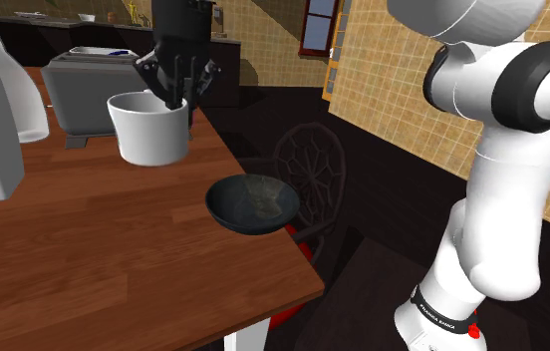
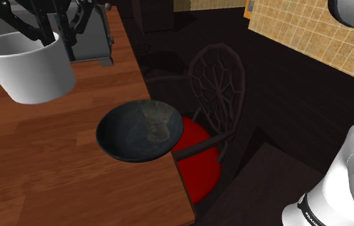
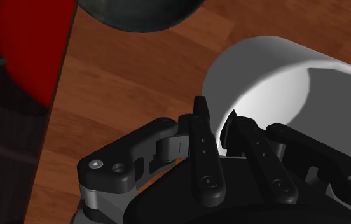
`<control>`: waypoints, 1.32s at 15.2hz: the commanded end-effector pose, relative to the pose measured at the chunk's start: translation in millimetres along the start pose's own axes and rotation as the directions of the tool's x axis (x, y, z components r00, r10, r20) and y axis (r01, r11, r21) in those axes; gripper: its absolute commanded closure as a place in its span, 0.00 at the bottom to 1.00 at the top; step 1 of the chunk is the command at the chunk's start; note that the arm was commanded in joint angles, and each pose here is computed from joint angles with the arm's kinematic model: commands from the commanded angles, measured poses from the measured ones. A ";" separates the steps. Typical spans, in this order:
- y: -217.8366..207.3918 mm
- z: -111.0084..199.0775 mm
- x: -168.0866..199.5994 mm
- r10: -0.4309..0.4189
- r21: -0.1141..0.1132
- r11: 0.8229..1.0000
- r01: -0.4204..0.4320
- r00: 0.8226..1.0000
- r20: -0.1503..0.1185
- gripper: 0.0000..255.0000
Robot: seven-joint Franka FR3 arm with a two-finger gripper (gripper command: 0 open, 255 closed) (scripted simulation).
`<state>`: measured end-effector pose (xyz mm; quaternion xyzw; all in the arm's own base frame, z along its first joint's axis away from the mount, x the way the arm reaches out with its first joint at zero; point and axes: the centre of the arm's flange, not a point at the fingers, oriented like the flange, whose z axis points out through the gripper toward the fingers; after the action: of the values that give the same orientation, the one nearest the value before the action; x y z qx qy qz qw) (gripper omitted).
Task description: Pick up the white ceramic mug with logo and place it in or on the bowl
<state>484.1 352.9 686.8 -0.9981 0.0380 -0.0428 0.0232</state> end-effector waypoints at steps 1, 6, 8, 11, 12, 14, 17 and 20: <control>21.3 -5.3 -16.9 0.001 0.000 1.000 -0.001 1.000 0.001 1.00; 71.9 -16.1 -57.7 0.001 0.000 1.000 -0.001 1.000 0.001 1.00; 92.2 -20.4 -74.1 0.001 0.000 1.000 -0.001 1.000 0.001 1.00; 117.8 -25.8 -94.7 0.001 0.000 1.000 -0.001 1.000 0.001 1.00; 118.0 -20.5 -95.1 0.001 0.000 1.000 -0.001 1.000 0.001 1.00; 118.5 -10.0 -96.0 0.001 0.000 1.000 -0.001 1.000 0.001 1.00; 119.3 5.7 -97.3 0.001 0.000 1.000 -0.001 1.000 0.001 1.00; 120.1 21.5 -98.7 0.001 0.000 1.000 -0.001 1.000 0.001 1.00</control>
<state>378.4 241.6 657.2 -0.9981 0.0387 -0.0422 0.0230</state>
